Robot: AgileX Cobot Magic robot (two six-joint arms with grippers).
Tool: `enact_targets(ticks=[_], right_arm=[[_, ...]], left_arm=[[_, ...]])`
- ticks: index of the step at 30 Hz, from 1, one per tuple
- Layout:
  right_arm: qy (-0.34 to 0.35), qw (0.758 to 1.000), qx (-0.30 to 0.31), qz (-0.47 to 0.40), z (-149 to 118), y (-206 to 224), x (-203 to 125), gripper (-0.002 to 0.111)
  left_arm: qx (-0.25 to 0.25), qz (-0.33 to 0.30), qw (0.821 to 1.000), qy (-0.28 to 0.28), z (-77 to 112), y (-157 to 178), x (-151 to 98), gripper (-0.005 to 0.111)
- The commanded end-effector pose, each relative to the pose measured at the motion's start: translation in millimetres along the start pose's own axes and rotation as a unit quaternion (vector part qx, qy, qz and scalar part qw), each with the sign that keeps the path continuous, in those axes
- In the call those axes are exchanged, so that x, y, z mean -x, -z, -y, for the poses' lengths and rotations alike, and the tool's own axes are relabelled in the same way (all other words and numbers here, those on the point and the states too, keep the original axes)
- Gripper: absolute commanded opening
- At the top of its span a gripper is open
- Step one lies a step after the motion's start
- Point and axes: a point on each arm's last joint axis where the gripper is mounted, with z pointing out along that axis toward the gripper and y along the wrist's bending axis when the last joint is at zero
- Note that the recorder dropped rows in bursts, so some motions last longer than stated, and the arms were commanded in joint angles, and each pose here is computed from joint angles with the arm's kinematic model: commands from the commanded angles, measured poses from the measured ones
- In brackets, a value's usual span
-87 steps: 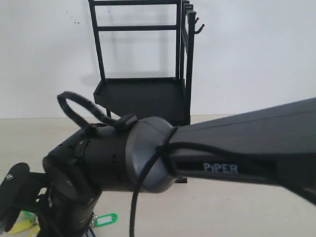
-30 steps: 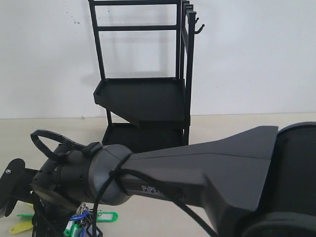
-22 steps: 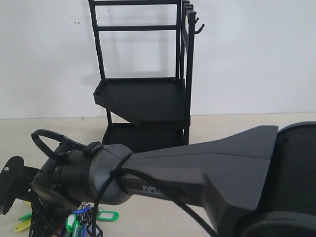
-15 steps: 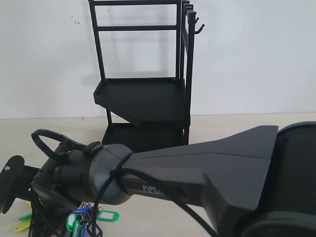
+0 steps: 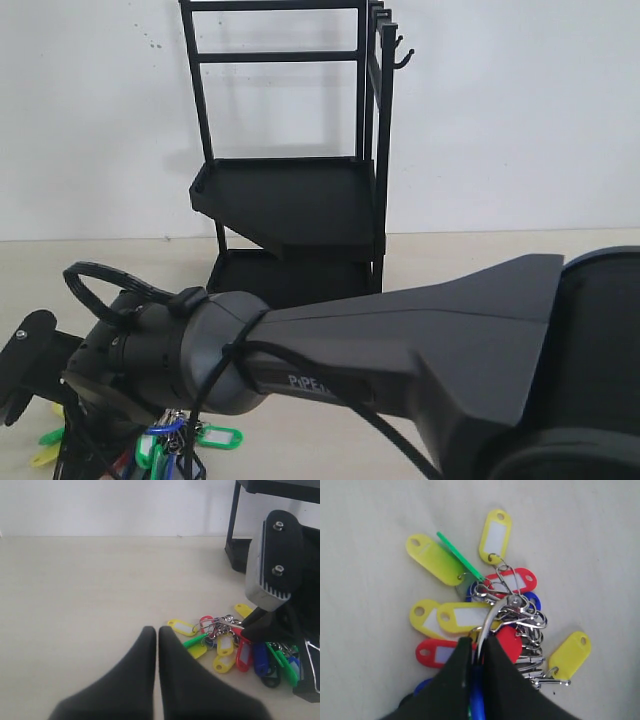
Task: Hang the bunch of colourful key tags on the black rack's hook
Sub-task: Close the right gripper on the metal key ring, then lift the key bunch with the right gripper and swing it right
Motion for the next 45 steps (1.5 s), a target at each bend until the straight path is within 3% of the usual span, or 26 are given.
enact_targets(ticks=[1,8,11,14,18,26,30,36,41,45], right_arm=[[-0.001,1.0,-0.005,0.024,2,1,5,0.004],[0.0,1.0,-0.003,0.018,0,-5,2,0.046],[0.003,1.0,0.001,0.007,-3,-14,-4,0.042],[0.006,1.0,0.003,-0.001,-6,-21,-9,0.03],[0.002,1.0,-0.002,0.011,-4,-17,-5,-0.001],[0.002,0.999,-0.015,0.028,5,4,7,0.0],[-0.029,0.999,-0.018,0.024,9,15,11,0.0],[-0.146,0.987,-0.028,0.065,26,56,29,0.0],[-0.299,0.949,-0.039,0.091,58,93,32,0.0],[-0.321,0.942,-0.06,0.075,77,127,29,0.0]], left_arm=[[0.001,0.01,1.0,0.009,-0.1,0,2,0.004],[0.001,0.01,1.0,0.009,-0.1,0,2,0.004],[0.001,0.01,1.0,0.009,-0.1,0,2,0.004],[0.001,0.01,1.0,0.009,-0.1,0,2,0.004],[0.001,0.01,1.0,0.009,-0.1,0,2,0.004],[0.001,0.01,1.0,0.009,-0.1,0,2,0.004],[0.001,0.01,1.0,0.009,-0.1,0,2,0.004],[0.001,0.01,1.0,0.009,-0.1,0,2,0.004],[0.001,0.01,1.0,0.009,-0.1,0,2,0.004],[0.001,0.01,1.0,0.009,-0.1,0,2,0.004]])
